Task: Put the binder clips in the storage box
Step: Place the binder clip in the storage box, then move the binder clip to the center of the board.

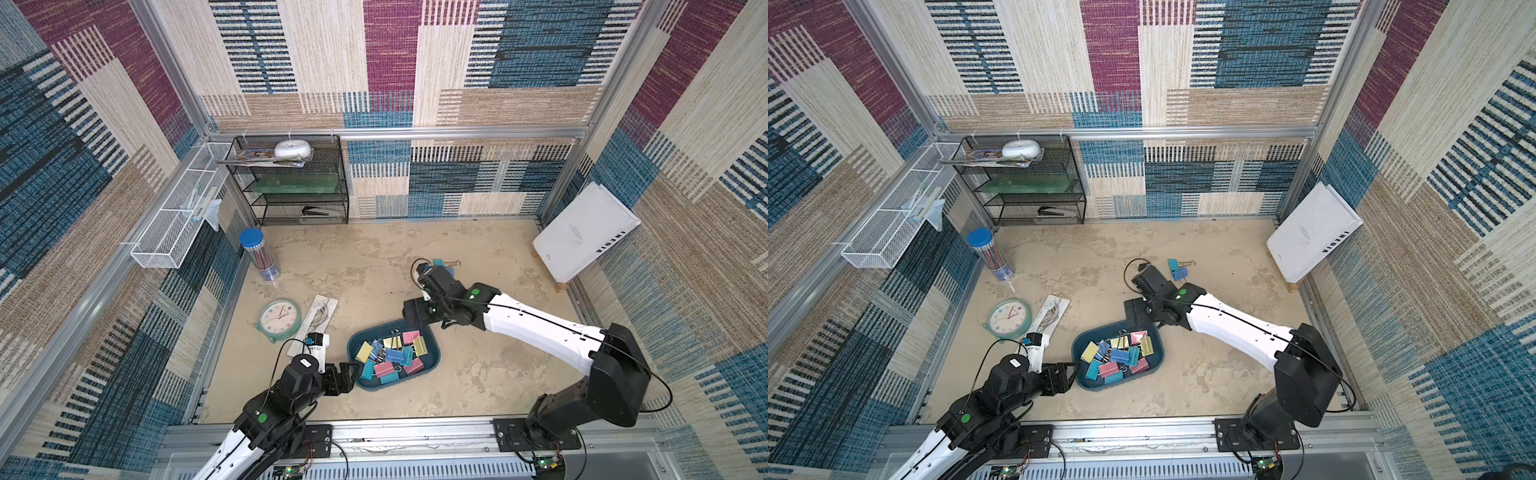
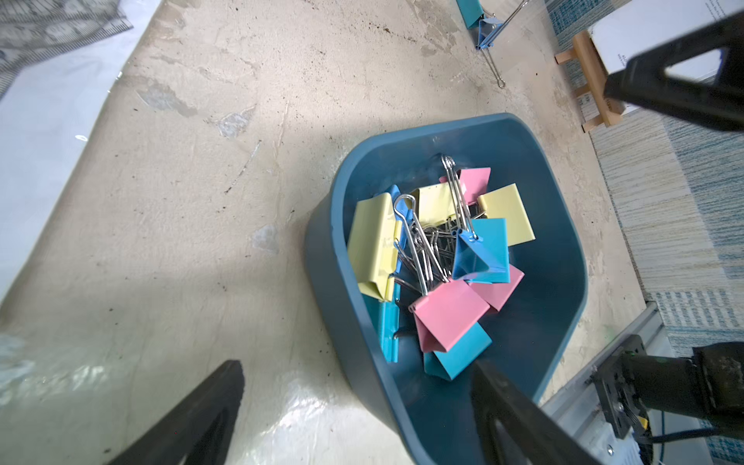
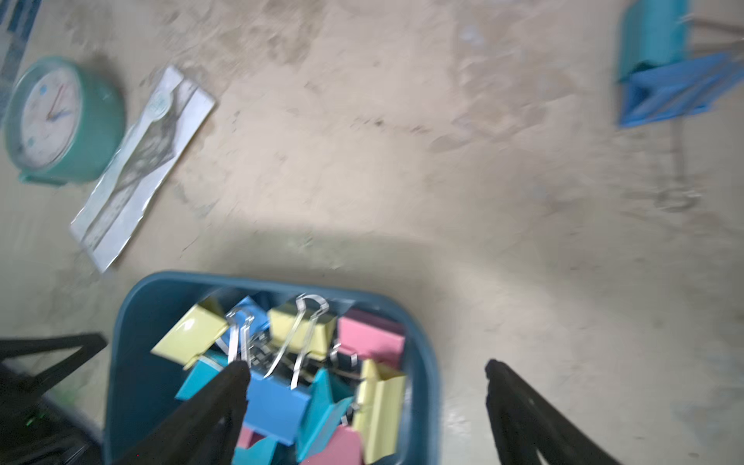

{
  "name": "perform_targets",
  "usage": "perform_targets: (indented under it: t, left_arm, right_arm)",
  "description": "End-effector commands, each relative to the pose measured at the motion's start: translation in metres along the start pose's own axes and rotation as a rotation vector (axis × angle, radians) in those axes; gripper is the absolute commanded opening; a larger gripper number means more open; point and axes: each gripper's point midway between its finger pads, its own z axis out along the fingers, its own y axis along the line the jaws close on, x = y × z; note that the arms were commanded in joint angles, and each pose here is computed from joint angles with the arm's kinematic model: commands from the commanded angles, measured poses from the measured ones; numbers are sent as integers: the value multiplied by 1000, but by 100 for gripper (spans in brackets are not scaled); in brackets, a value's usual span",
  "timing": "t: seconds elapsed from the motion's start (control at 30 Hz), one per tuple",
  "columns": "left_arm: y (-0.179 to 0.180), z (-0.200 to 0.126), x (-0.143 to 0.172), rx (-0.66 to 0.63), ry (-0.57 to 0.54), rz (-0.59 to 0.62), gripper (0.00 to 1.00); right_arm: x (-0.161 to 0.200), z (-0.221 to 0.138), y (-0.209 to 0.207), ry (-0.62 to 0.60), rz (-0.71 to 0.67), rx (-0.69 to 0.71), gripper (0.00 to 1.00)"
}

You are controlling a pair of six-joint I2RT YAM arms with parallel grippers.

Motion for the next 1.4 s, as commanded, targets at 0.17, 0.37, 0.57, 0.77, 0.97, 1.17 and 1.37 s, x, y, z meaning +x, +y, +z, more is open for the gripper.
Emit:
perform_targets:
  t: [0.17,0.37,0.57,0.77,0.97,1.17,1.37]
  left_arm:
    - [2,0,0,-13,0,-1,92]
    - [3,1,0,-17,-1,0,92]
    - [4,1,0,-22,3,-3,92]
    - [4,2,1,-27,9,-1,92]
    - [4,3,0,-29,10,-1,92]
    - [4,3,0,-30,10,-2,92]
    - [4,3,0,-30,12,-2,92]
  right_arm:
    - [-73,25,-117,-163,-23,111,100]
    - [-86,68,-139,-158,-131,130,100]
    - [-83,97,-156,-124,-148,95,100]
    - [-78,120,-154,-88,-179,58,100]
    - [-70,135,-157,-58,-164,57,100]
    - [-72,142,-161,-47,-152,74,99]
    - [-100,105,-141,-138,-140,4,99]
